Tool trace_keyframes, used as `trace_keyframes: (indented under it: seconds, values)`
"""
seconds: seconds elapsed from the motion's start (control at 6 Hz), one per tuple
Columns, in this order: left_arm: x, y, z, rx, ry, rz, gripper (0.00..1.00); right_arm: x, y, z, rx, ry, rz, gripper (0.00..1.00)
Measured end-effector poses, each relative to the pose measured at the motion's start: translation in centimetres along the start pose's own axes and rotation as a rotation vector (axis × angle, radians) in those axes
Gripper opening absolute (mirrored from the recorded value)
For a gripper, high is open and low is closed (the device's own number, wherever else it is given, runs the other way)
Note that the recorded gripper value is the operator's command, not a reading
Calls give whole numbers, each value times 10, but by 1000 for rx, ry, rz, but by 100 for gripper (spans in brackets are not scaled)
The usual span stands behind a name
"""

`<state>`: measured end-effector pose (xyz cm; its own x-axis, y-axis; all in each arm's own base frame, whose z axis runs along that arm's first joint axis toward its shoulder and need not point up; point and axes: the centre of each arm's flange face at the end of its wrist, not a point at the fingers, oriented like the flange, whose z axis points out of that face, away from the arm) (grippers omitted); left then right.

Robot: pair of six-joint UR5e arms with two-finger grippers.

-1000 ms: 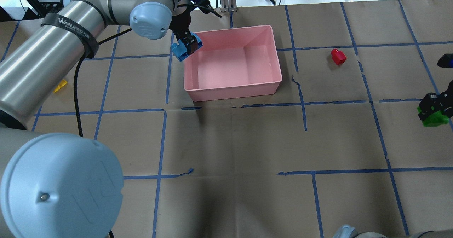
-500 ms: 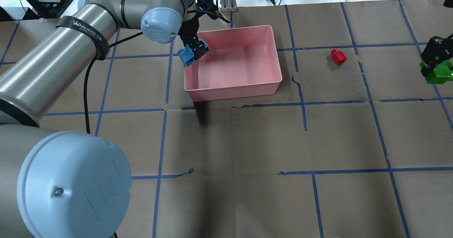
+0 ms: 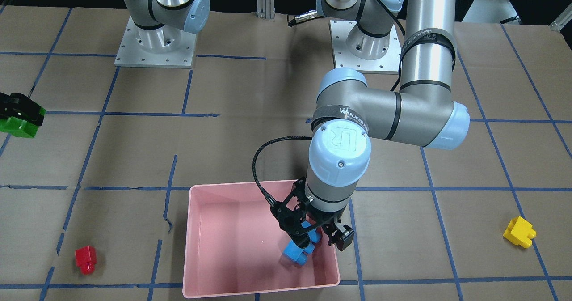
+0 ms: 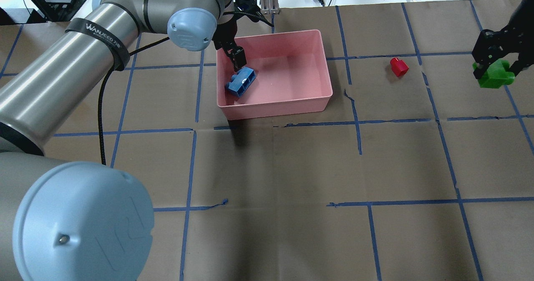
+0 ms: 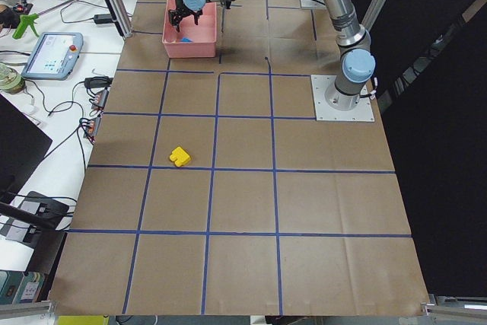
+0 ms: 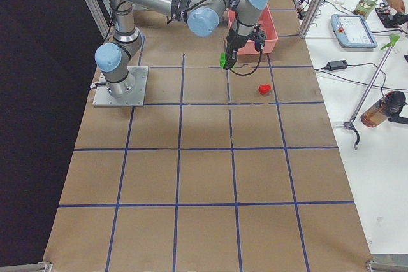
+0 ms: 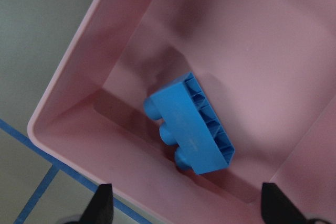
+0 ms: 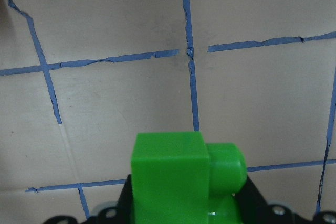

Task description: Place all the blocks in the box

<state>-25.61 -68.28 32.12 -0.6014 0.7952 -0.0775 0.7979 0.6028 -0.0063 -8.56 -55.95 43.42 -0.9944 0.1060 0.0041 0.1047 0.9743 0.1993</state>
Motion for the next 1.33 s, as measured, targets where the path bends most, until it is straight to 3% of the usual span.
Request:
trace_keyframes:
  seconds: [0.17, 0.67, 1.17, 1.33]
  values:
    - [-29, 31, -16, -9, 2, -47, 99, -25, -15, 10, 13, 12, -3, 44]
    - [-162, 207, -57, -13, 16, -286, 99, -187, -68, 38, 91, 50, 18, 44]
    - [-253, 343, -17, -2, 65, -522, 99, -369, -100, 66, 120, -16, 47, 46]
    - [-277, 370, 8, -3, 65, -533, 99, -399, -110, 96, 103, -18, 38, 81]
